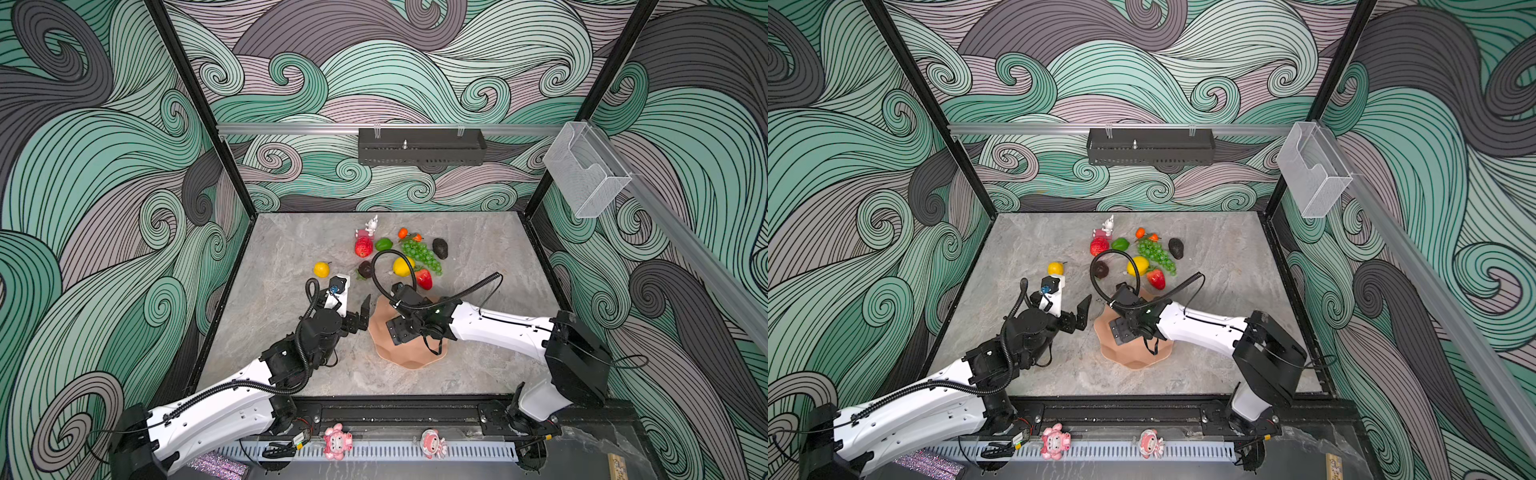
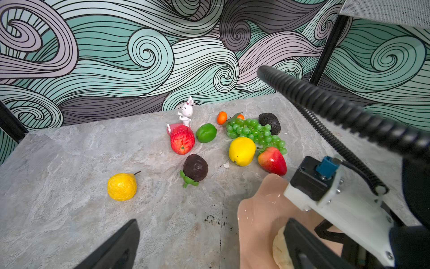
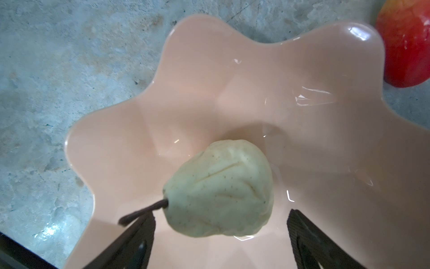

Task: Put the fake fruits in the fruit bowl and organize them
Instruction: 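Reach the left gripper to the red apple while the right gripper lifts away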

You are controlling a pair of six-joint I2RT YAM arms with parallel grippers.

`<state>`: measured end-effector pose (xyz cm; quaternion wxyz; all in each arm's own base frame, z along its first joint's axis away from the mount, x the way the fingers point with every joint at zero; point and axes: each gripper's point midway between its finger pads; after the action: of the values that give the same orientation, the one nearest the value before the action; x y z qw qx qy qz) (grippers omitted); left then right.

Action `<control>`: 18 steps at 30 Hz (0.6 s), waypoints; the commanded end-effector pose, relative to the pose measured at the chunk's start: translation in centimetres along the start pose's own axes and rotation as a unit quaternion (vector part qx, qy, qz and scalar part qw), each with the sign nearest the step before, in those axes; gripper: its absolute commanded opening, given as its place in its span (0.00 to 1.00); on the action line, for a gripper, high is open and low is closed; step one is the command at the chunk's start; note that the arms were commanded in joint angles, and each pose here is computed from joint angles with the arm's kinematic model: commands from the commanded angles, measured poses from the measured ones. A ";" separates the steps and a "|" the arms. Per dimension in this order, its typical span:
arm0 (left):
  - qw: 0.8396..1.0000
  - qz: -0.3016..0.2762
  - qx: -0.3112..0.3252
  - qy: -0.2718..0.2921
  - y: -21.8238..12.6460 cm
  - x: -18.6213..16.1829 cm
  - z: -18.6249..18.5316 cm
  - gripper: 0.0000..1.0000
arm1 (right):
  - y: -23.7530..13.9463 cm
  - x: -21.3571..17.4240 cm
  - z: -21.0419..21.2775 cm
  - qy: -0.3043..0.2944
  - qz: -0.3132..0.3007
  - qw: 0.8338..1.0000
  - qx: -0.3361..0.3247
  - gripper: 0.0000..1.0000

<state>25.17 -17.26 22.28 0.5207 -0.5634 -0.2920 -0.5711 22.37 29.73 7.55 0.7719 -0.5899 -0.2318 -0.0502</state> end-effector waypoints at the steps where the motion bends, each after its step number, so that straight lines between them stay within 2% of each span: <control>1: 1.000 0.000 0.023 -0.010 0.1 0.8 0.9 0.99 | -1.6 0.2 1.0 -0.009 -0.014 0.999 0.037 0.90; 6: 0.998 0.037 0.035 -0.045 0.7 1.2 2.2 0.99 | -4.2 0.7 0.7 -0.019 -0.036 0.998 0.047 0.92; 7: 0.996 0.049 0.037 -0.057 1.0 1.3 2.6 0.99 | -4.9 0.9 0.4 -0.021 -0.045 0.998 0.044 0.98; 11: 0.988 0.095 0.023 -0.121 2.8 1.3 3.7 0.99 | -7.9 2.2 -1.6 -0.027 -0.095 0.995 0.021 0.99; 14: 0.979 0.137 0.010 -0.151 4.8 1.0 4.1 0.99 | -9.6 3.3 -3.7 0.001 -0.126 0.992 0.013 0.99; 18: 0.966 0.208 0.018 -0.153 8.1 0.2 4.7 0.99 | -10.7 4.0 -5.9 0.044 -0.154 0.987 0.016 0.99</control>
<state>33.89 -14.50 22.84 0.5817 -0.6455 -0.2979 -0.3953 23.49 23.83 18.17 0.7865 -0.5142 -0.2966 -0.1703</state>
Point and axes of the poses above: each gripper's point midway between its finger pads, its own y axis out along the fingers, its own z axis along the line the jaws close on, x = y × z, and after that the axes turned 14 degrees about y, right-handed
